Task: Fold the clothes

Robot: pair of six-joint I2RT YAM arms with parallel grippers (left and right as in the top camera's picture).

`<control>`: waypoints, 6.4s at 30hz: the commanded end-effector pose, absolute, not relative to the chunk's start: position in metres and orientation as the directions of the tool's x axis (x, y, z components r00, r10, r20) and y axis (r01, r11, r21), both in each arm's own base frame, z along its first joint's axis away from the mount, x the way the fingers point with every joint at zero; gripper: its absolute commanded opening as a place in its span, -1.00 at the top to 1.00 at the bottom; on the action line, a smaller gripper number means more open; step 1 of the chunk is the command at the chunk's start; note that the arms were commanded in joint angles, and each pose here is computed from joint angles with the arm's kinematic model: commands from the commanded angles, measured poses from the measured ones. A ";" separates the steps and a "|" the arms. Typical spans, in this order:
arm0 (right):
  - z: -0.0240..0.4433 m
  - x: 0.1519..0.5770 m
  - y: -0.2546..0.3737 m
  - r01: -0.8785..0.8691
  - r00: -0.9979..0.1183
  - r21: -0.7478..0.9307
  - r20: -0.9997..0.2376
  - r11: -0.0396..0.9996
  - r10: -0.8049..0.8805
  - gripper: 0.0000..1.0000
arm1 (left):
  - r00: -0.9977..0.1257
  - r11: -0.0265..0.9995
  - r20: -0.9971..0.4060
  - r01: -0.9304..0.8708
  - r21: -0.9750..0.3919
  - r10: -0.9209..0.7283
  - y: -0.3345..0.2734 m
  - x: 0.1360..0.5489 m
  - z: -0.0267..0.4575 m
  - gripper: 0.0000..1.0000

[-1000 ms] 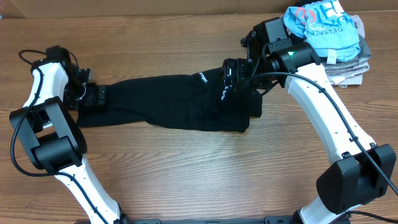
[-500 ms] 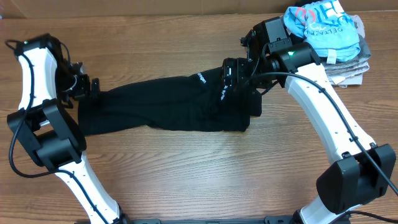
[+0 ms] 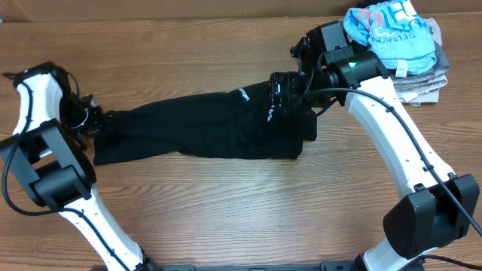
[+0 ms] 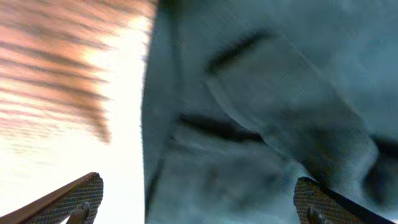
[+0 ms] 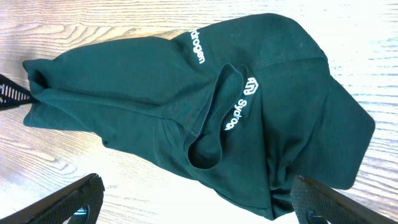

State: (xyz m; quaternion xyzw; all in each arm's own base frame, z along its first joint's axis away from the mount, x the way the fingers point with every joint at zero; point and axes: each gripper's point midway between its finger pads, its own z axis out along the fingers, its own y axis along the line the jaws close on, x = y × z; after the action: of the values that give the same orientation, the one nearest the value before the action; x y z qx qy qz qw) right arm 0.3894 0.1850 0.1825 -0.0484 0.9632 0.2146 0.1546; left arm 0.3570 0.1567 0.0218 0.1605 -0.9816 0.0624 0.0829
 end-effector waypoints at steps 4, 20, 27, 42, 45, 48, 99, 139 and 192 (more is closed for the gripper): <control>0.196 0.394 0.186 -0.191 -0.930 0.395 -0.366 0.899 -0.036 -1.00 | -0.953 0.952 0.095 -0.294 -0.084 -0.287 0.158 0.378 0.014 -1.00; 0.195 0.393 0.185 -0.187 -0.932 0.395 -0.360 0.899 -0.036 -1.00 | -0.914 0.932 0.206 -0.362 -0.028 -0.350 0.135 0.334 -0.046 -0.35; 0.195 0.394 0.185 -0.187 -0.931 0.396 -0.363 0.899 -0.034 -0.84 | -0.910 0.915 0.166 -0.395 -0.077 -0.379 0.133 0.354 -0.031 0.91; 0.136 0.411 0.197 -0.105 -0.952 0.453 -0.302 0.885 0.042 0.92 | -0.948 0.939 0.063 -0.318 -0.134 -0.312 0.130 0.403 0.093 0.91; 0.113 0.410 0.197 -0.072 -0.966 0.452 -0.254 0.889 0.051 0.92 | -0.960 0.951 0.056 -0.279 -0.135 -0.274 0.124 0.404 0.110 0.91; 0.089 0.411 0.198 -0.046 -0.977 0.442 -0.207 0.896 0.052 0.92 | -0.968 0.959 0.043 -0.250 -0.135 -0.247 0.116 0.407 0.122 0.92; 0.111 0.412 0.117 0.092 -0.966 0.557 -0.151 0.825 0.209 -0.37 | -0.959 0.949 -0.064 0.281 -0.141 0.275 -0.120 0.439 0.148 -1.00; 0.065 0.381 0.107 -0.019 -0.987 0.484 -0.148 0.875 0.061 -1.00 | -0.735 0.986 -0.665 0.164 0.017 0.133 -0.055 0.441 0.375 -1.00; 0.160 0.398 0.087 -0.151 -0.964 0.537 -0.265 0.830 -0.004 0.92 | -0.825 0.993 -0.554 0.069 0.094 0.110 -0.023 0.429 0.342 -1.00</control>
State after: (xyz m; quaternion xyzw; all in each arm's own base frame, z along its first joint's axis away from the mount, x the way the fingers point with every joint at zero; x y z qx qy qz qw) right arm 0.3937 0.0637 0.1313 0.0145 0.9535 0.2856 0.0953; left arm 0.4263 -0.0254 0.3434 -0.0564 -0.9544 -0.0322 -0.2915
